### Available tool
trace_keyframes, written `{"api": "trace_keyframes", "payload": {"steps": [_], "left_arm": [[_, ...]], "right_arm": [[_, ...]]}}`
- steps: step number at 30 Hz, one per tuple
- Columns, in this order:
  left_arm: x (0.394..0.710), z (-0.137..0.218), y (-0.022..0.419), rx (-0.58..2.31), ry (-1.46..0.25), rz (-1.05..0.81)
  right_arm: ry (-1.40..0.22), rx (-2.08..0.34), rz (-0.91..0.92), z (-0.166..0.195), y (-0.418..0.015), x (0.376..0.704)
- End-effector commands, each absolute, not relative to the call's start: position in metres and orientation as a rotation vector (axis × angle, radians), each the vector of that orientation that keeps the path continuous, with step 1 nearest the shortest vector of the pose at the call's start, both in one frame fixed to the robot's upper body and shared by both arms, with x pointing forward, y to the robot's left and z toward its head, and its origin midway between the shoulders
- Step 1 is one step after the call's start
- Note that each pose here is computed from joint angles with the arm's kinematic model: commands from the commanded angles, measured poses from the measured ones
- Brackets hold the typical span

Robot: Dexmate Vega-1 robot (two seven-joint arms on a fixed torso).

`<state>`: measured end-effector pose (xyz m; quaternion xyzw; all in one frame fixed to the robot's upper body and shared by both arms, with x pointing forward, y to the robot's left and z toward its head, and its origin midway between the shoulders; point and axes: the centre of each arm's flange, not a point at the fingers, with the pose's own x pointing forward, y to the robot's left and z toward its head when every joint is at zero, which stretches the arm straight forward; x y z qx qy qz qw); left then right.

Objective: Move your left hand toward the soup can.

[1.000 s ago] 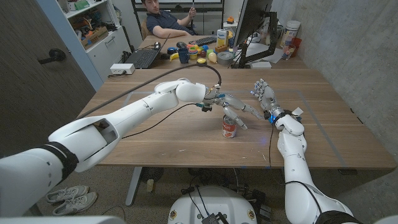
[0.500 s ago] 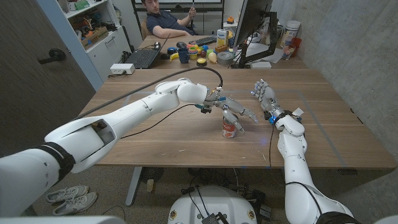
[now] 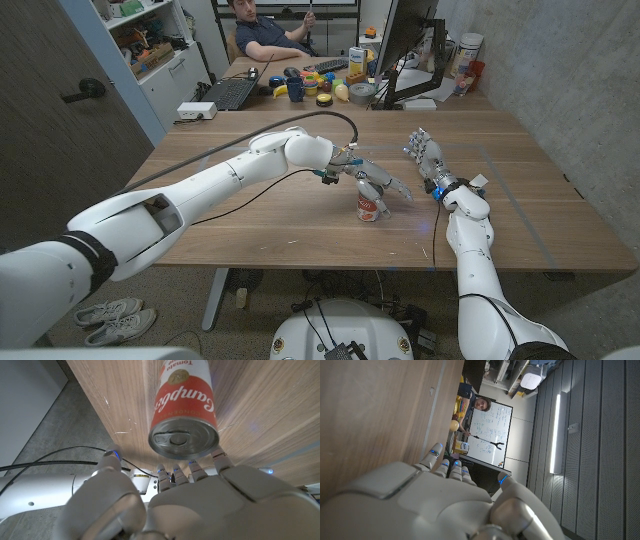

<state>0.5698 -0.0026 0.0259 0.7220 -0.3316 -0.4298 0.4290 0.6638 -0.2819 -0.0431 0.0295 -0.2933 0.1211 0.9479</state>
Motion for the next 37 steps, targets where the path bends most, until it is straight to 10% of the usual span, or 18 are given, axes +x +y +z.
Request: {"api": "trace_keyframes", "payload": {"steps": [1,37], "left_arm": [[0.5696,0.0225,-0.0002,1.809,-0.816,-1.074],[0.5770,0.0218,0.0059,1.815,-0.812,-1.074]], "right_arm": [[-0.592,0.054,0.251,-0.0438,-0.2796,0.6637],[-0.582,0.048,0.255,-0.0402,-0.2739,0.6715]]}}
